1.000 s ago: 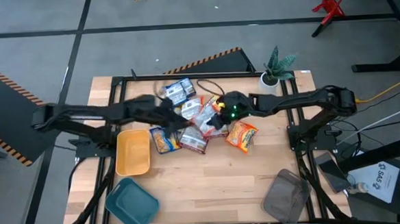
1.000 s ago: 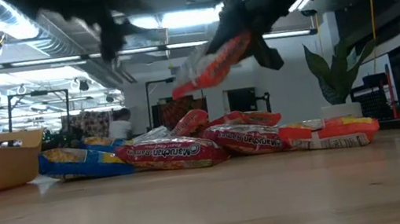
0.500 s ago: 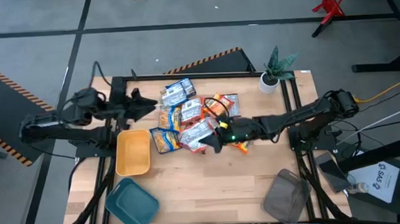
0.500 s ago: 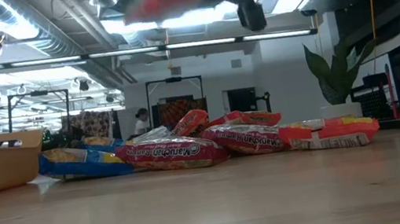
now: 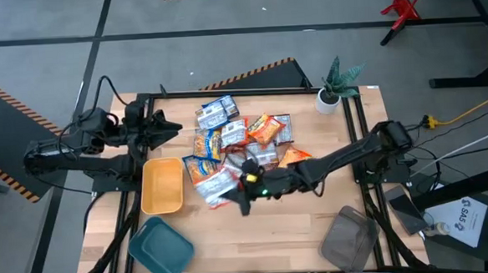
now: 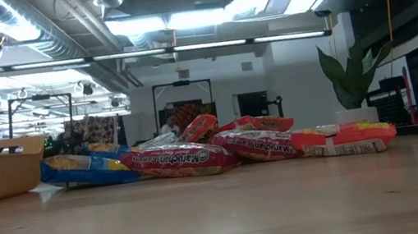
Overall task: Sort Maruchan noodles
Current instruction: Put the orange noodle pack into the blue bin
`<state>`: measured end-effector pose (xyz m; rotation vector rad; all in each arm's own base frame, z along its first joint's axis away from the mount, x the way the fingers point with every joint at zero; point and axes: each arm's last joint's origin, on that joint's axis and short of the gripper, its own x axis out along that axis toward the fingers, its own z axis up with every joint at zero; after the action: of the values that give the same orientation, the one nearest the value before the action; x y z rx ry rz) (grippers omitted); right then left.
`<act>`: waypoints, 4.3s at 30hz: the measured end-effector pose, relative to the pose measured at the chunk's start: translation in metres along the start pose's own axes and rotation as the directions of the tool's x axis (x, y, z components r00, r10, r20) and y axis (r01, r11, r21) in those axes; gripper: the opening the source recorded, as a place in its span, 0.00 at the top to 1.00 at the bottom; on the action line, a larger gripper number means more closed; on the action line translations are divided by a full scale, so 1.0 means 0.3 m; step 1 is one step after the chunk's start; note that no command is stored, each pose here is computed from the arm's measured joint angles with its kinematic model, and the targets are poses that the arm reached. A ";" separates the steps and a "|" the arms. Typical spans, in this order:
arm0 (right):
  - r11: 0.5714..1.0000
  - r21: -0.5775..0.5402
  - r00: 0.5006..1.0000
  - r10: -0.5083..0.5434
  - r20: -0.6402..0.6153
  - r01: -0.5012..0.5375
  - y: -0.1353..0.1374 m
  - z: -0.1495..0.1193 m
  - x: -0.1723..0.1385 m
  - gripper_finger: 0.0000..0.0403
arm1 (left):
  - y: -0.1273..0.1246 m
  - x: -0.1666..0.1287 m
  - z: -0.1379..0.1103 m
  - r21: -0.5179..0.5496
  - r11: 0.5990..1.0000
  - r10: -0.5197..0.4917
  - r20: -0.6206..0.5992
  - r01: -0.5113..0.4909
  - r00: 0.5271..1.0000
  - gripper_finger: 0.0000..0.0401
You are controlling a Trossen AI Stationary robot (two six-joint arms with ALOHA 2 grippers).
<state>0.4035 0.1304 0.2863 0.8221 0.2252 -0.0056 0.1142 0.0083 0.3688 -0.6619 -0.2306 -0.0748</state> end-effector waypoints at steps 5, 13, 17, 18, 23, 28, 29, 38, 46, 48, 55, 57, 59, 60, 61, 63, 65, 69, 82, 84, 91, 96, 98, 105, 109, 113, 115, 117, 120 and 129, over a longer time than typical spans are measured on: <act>0.998 -0.058 0.999 0.033 -0.022 -0.034 0.084 -0.043 0.058 0.74 | -0.001 0.000 0.001 -0.015 1.000 -0.003 0.004 0.003 1.000 0.61; 0.996 -0.079 0.998 0.041 -0.042 -0.045 0.124 -0.135 0.108 0.74 | -0.003 0.000 0.004 -0.064 0.998 -0.011 0.011 0.012 1.000 0.61; 0.993 -0.099 0.997 0.052 -0.064 -0.059 0.122 -0.194 0.140 0.74 | -0.003 0.000 0.004 -0.064 0.998 -0.012 0.012 0.013 1.000 0.61; 0.993 -0.101 0.996 0.052 -0.071 -0.059 0.119 -0.210 0.155 0.74 | -0.003 0.000 0.004 -0.064 0.998 -0.011 0.010 0.012 1.000 0.61; 0.991 -0.120 0.993 0.050 -0.103 -0.062 0.117 -0.275 0.199 0.74 | -0.001 0.002 0.001 -0.065 0.998 -0.006 0.004 0.006 1.000 0.61; 0.977 -0.183 0.986 0.086 -0.144 -0.112 0.129 -0.330 0.276 0.74 | 0.000 0.001 0.000 -0.066 0.998 -0.003 -0.001 0.003 1.000 0.61; 0.974 -0.185 0.984 0.104 -0.143 -0.129 0.133 -0.339 0.299 0.74 | 0.000 0.001 0.000 -0.066 0.998 -0.003 -0.001 0.003 1.000 0.61; 0.944 -0.263 0.971 0.152 -0.184 -0.198 0.139 -0.327 0.465 0.74 | 0.000 0.001 -0.001 -0.066 0.998 -0.005 -0.006 0.005 1.000 0.61; 0.936 -0.265 0.959 0.177 -0.221 -0.233 0.067 -0.287 0.554 0.74 | -0.001 0.001 -0.001 -0.066 0.998 -0.008 -0.007 0.008 1.000 0.61; 0.935 -0.268 0.958 0.170 -0.232 -0.231 0.037 -0.290 0.570 0.74 | -0.001 0.000 -0.001 -0.065 0.998 -0.008 -0.007 0.008 1.000 0.61; 0.929 -0.252 0.941 0.198 -0.276 -0.270 -0.035 -0.321 0.611 0.74 | -0.001 0.000 -0.001 -0.065 0.998 -0.009 -0.007 0.008 1.000 0.61; 0.925 -0.256 0.936 0.203 -0.288 -0.280 -0.042 -0.332 0.614 0.74 | -0.001 0.001 -0.001 -0.063 0.998 -0.009 -0.006 0.008 1.000 0.61; 0.911 -0.290 0.935 0.208 -0.289 -0.293 -0.038 -0.335 0.613 0.74 | -0.001 0.000 -0.001 -0.062 0.998 -0.009 -0.006 0.008 1.000 0.61; 0.903 -0.309 0.935 0.210 -0.287 -0.298 -0.036 -0.334 0.613 0.74 | -0.001 0.000 0.000 -0.062 0.998 -0.009 -0.006 0.009 1.000 0.61; 0.894 -0.327 0.933 0.214 -0.290 -0.306 -0.035 -0.333 0.612 0.73 | -0.001 0.001 -0.001 -0.062 0.998 -0.009 -0.007 0.009 1.000 0.61; 0.881 -0.339 0.923 0.228 -0.309 -0.331 -0.034 -0.335 0.611 0.70 | -0.001 0.001 -0.001 -0.062 0.998 -0.009 -0.006 0.008 1.000 0.61; 0.875 -0.333 0.915 0.242 -0.324 -0.350 -0.037 -0.330 0.612 0.63 | -0.001 0.001 -0.001 -0.062 0.998 -0.008 -0.006 0.008 1.000 0.61; 0.880 -0.331 0.918 0.235 -0.320 -0.341 -0.045 -0.322 0.615 0.46 | -0.001 0.001 -0.001 -0.062 0.998 -0.009 -0.006 0.008 1.000 0.61; 0.872 -0.366 0.930 0.226 -0.289 -0.325 -0.035 -0.282 0.616 0.36 | -0.006 0.000 -0.006 -0.074 0.995 -0.064 -0.056 0.059 0.996 0.61; 0.865 -0.383 0.927 0.209 -0.313 -0.324 -0.028 -0.273 0.607 0.38 | -0.006 0.000 -0.011 -0.097 0.993 -0.082 -0.086 0.073 0.993 0.61; 0.875 -0.439 0.926 0.028 -0.376 -0.205 -0.017 -0.089 0.528 0.42 | 0.007 -0.001 -0.026 -0.110 0.994 -0.043 -0.130 0.029 0.991 0.61; 0.808 -0.578 0.853 -0.378 -0.360 0.113 -0.043 0.147 0.347 0.44 | 0.016 -0.001 -0.024 -0.104 0.994 0.031 -0.085 -0.040 0.996 0.61; 0.740 -0.631 0.741 -0.555 -0.377 0.233 -0.088 0.192 0.275 0.44 | 0.032 -0.001 -0.035 -0.109 0.987 0.110 -0.094 -0.120 0.989 0.61; 0.404 -0.692 0.461 -0.880 -0.115 0.598 -0.092 0.412 -0.007 0.45 | 0.139 0.065 -0.094 -0.078 0.925 0.346 -0.237 -0.372 0.908 0.61; 0.435 -0.542 0.427 -0.892 -0.150 0.719 -0.152 0.502 -0.059 0.45 | 0.241 0.139 -0.120 -0.038 0.901 0.394 -0.347 -0.432 0.851 0.61; 0.441 -0.387 0.400 -0.897 -0.187 0.810 -0.225 0.550 -0.072 0.43 | 0.378 0.199 -0.148 -0.044 0.873 0.412 -0.466 -0.485 0.783 0.61; 0.423 -0.357 0.367 -0.905 -0.214 0.833 -0.268 0.536 -0.060 0.39 | 0.436 0.222 -0.170 -0.038 0.873 0.395 -0.529 -0.486 0.751 0.61; 0.392 -0.341 0.329 -0.916 -0.228 0.855 -0.314 0.511 -0.047 0.35 | 0.490 0.234 -0.195 -0.016 0.865 0.401 -0.581 -0.502 0.709 0.61; 0.315 -0.333 0.254 -0.943 -0.215 0.889 -0.369 0.475 -0.044 0.32 | 0.551 0.239 -0.220 0.007 0.851 0.411 -0.630 -0.525 0.658 0.61; 0.745 -0.058 0.676 -0.633 -0.378 0.665 -0.482 0.556 -0.081 0.40 | 0.665 0.264 -0.278 0.097 0.824 0.470 -0.667 -0.559 0.578 0.63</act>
<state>0.3992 -0.0915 0.2961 0.7835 0.8910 -0.5462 0.2353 0.1143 0.2039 -0.7655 0.6929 0.2467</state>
